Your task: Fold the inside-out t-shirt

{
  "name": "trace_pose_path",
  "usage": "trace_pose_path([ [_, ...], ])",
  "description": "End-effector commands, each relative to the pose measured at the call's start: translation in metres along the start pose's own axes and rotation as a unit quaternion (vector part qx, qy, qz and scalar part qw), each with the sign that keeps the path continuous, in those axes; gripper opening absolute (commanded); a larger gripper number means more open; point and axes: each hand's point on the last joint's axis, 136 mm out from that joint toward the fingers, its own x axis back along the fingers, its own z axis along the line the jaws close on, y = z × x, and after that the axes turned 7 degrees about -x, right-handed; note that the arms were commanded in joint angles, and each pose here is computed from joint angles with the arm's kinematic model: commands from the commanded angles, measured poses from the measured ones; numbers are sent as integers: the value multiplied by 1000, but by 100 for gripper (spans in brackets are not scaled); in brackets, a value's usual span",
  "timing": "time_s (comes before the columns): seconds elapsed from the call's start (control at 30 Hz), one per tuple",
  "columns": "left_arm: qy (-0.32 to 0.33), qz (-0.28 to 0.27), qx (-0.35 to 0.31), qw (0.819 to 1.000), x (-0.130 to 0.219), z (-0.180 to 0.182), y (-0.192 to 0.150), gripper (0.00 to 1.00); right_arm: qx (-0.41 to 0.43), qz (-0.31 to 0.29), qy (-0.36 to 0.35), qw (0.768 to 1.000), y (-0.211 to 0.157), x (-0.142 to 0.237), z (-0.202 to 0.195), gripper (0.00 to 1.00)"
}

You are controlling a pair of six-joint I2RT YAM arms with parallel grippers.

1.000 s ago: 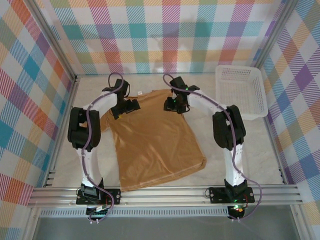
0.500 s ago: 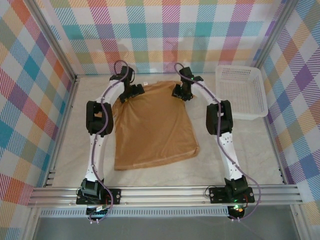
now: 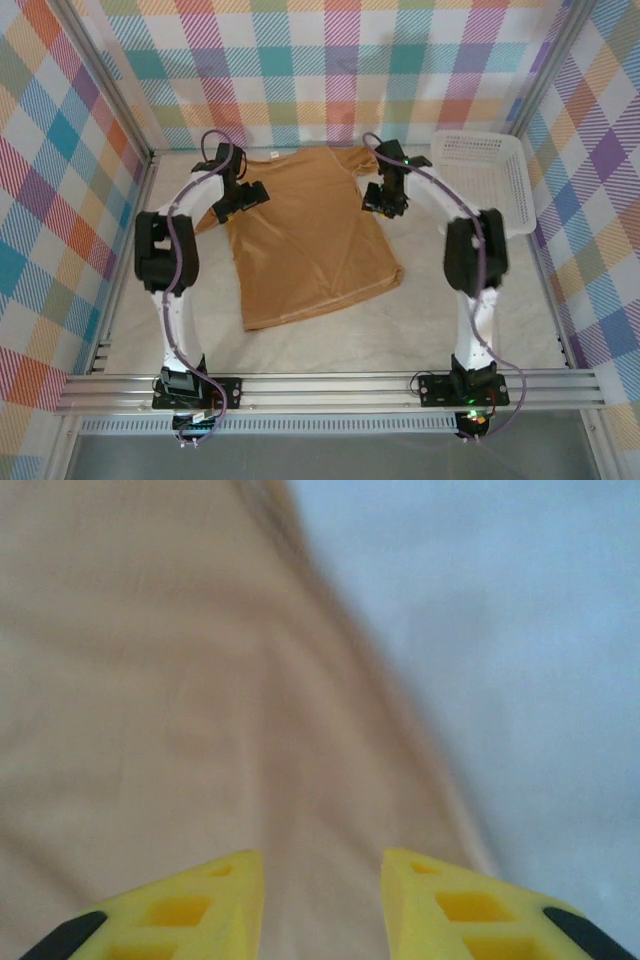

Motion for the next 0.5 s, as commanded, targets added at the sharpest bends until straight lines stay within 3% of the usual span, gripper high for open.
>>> trace_pose_path([
  [0.0,-32,-46,-17,998,37,-22,-20,98,-22,-22,17,999,-29,15,-18,35],
  [0.2,-55,-35,-40,997,46,-30,-91,98,-64,23,3,998,-98,1,-66,33],
  [0.47,-65,-26,-44,997,46,-27,-131,98,-85,46,-16,995,-118,-17,-85,33],
])
